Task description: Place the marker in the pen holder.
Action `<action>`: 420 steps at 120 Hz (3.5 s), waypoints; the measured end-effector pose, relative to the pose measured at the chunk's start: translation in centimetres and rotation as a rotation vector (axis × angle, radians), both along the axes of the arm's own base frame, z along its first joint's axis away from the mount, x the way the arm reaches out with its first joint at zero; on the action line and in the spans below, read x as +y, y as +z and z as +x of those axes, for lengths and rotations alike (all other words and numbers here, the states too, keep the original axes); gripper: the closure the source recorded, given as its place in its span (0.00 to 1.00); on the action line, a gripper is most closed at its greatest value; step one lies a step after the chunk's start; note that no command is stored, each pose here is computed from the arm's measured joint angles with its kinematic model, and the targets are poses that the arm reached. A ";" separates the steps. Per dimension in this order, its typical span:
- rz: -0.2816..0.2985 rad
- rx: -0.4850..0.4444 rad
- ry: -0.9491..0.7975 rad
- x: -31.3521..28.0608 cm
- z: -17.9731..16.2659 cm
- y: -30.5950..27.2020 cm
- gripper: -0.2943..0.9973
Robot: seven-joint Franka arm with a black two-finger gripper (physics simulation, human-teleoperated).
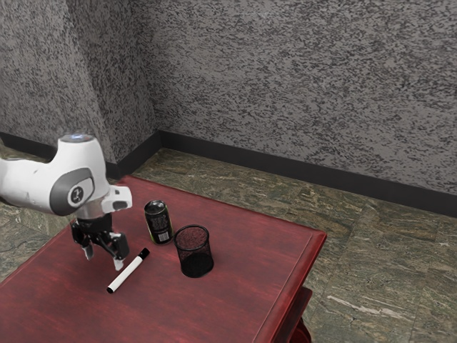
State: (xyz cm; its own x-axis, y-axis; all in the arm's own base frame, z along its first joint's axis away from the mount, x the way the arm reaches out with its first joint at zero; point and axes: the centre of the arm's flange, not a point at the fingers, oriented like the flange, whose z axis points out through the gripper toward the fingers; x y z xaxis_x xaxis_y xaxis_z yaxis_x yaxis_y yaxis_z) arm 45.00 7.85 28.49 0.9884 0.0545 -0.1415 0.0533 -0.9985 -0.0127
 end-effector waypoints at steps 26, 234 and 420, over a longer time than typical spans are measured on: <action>-0.051 -0.026 0.027 -2.1 -3.0 -1.1 0.25; 0.003 -0.060 -0.008 -5.0 -2.5 -3.8 0.82; 0.117 0.118 -0.230 -16.4 8.2 16.4 0.81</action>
State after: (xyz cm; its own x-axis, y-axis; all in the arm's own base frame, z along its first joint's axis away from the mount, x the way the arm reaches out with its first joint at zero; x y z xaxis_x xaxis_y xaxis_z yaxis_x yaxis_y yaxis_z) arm 53.18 -8.55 44.91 0.9538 -0.1471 -0.2621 -0.1836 -0.9755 -0.1208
